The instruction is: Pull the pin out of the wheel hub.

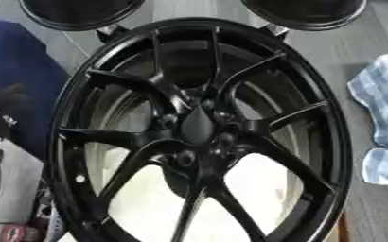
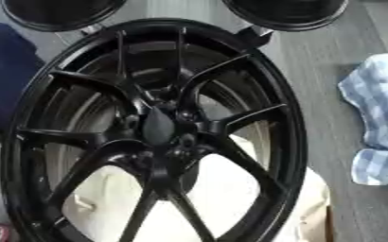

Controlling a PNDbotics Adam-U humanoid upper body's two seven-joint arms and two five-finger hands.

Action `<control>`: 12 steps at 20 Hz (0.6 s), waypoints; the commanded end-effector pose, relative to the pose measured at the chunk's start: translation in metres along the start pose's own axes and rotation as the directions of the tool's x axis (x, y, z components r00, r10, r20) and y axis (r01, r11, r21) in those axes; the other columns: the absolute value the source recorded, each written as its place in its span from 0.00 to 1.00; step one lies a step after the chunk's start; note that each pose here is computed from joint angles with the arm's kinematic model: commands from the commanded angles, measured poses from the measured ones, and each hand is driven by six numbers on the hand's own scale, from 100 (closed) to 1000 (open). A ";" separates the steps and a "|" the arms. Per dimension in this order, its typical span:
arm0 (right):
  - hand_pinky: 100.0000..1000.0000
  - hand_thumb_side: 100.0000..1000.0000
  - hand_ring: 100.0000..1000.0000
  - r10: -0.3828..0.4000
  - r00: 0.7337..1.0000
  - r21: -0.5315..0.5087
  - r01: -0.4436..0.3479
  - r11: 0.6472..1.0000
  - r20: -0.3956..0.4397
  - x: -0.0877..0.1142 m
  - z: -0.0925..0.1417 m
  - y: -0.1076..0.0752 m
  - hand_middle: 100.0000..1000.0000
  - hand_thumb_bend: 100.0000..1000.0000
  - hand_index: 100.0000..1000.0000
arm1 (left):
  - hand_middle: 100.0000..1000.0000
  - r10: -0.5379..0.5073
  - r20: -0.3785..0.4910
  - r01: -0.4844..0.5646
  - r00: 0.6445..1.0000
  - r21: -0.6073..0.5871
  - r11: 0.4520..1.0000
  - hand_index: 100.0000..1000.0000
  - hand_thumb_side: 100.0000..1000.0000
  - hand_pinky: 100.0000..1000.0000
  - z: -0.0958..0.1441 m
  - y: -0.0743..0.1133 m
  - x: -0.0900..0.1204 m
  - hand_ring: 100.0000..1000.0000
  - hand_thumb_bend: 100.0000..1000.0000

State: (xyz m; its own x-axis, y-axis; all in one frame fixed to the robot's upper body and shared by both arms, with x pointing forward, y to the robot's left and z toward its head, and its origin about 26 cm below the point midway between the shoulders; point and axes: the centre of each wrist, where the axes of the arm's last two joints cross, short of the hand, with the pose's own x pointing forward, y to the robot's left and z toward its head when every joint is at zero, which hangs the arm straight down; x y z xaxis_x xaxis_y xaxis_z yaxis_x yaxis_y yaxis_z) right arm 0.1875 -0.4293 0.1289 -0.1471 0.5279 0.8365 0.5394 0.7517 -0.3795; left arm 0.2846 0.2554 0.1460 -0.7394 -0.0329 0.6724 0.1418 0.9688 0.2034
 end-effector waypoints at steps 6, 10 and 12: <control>0.78 0.32 0.63 -0.231 0.931 0.094 0.213 0.973 0.281 0.015 -0.013 0.018 0.63 0.05 0.55 | 0.64 0.002 0.011 -0.001 1.000 -0.022 1.000 0.78 0.67 0.79 -0.004 0.002 0.005 0.90 0.00; 0.78 0.30 0.62 -0.309 0.882 0.180 0.260 0.949 0.356 0.023 -0.020 0.030 0.62 0.04 0.53 | 0.64 0.012 0.009 -0.012 1.000 -0.036 0.999 0.78 0.67 0.79 -0.006 0.002 0.006 0.90 0.00; 0.78 0.30 0.62 -0.320 0.876 0.191 0.266 0.945 0.361 0.024 -0.021 0.031 0.62 0.04 0.53 | 0.64 0.014 0.009 -0.014 1.000 -0.038 0.999 0.78 0.67 0.79 -0.006 0.002 0.006 0.90 0.00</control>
State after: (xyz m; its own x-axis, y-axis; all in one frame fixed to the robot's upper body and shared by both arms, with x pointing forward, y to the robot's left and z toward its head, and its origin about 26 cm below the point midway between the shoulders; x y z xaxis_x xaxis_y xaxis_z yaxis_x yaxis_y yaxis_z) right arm 0.2175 -0.4003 0.1353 -0.5754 0.3554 0.7366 0.3294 0.9251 -0.1891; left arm 0.2854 0.2534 0.1473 -0.7277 -0.0089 0.6858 0.1749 0.9644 0.1982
